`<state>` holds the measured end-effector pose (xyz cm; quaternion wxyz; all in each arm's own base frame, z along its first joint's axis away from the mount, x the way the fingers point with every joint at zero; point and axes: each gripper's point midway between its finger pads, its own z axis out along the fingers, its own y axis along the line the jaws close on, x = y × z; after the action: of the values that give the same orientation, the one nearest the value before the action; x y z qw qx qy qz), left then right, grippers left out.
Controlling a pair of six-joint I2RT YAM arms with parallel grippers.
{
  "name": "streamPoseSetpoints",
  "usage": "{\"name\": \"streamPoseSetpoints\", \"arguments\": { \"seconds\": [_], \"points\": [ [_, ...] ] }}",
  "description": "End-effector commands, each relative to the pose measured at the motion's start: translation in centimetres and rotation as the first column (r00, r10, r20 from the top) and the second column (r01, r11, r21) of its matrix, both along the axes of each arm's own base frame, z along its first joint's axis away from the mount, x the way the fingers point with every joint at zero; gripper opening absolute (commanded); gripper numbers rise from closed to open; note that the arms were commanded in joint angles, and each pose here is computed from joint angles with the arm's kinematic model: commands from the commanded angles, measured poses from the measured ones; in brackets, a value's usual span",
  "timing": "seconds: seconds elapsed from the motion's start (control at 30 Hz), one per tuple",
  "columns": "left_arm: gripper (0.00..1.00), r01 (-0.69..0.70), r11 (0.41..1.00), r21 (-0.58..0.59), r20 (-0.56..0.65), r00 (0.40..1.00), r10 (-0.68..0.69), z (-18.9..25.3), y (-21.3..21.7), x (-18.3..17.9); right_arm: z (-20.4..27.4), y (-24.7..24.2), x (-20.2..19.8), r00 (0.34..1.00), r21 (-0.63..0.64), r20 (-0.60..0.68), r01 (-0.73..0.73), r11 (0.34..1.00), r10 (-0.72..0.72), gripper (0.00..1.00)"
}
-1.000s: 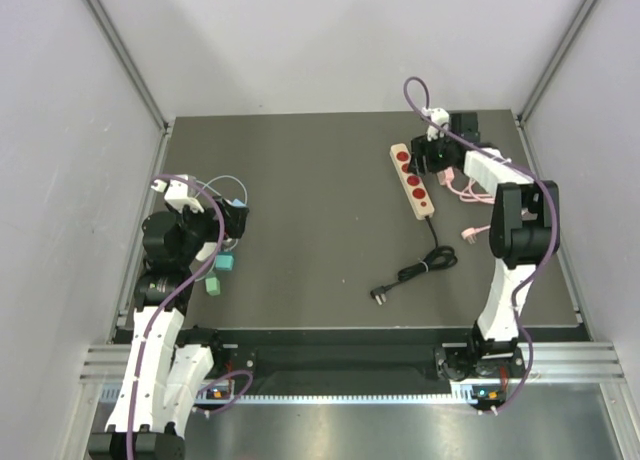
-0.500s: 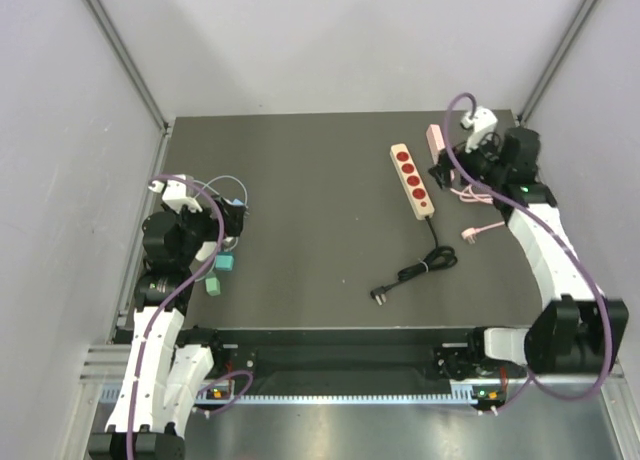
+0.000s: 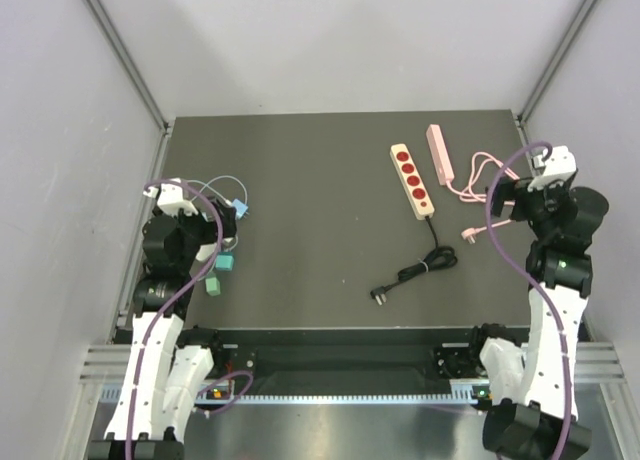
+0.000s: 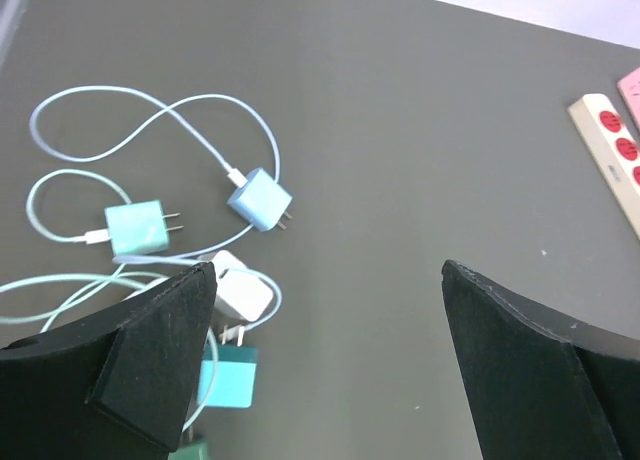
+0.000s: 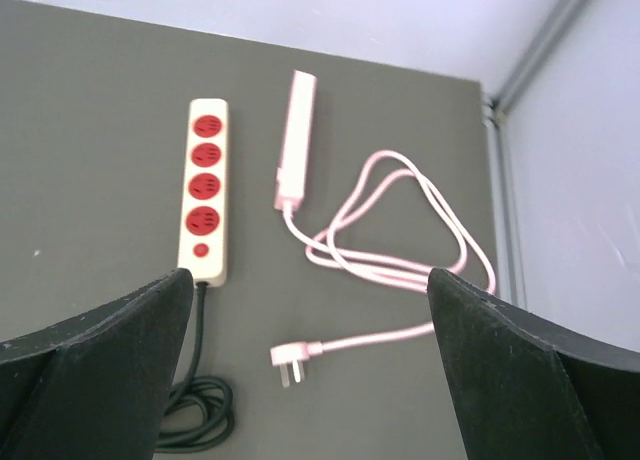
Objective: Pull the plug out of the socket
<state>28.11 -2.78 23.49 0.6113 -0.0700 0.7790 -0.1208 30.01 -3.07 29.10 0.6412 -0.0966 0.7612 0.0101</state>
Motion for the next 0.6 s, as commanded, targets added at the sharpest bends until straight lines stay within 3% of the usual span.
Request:
{"name": "streamPoseSetpoints", "arguments": {
  "seconds": [0.0,0.4,0.57],
  "points": [
    [0.99,-0.016,0.999,0.046,0.049,0.999,0.014,1.5,0.2,-0.4,-0.9,-2.3,-1.7,0.984,0.045,-0.027,0.179,0.983,-0.178,1.00],
    [0.99,0.041,0.994,0.098,0.060,0.997,-0.047,1.0,-1.4,-0.9,-3.2,-2.3,-4.9,0.964,0.073,-0.021,0.266,0.961,-0.265,1.00],
    [0.99,0.054,0.994,0.100,0.071,0.996,-0.062,1.2,-1.7,-1.1,-2.4,-3.9,-5.2,0.921,0.158,-0.004,0.386,0.909,-0.391,1.00]
  ]
}}
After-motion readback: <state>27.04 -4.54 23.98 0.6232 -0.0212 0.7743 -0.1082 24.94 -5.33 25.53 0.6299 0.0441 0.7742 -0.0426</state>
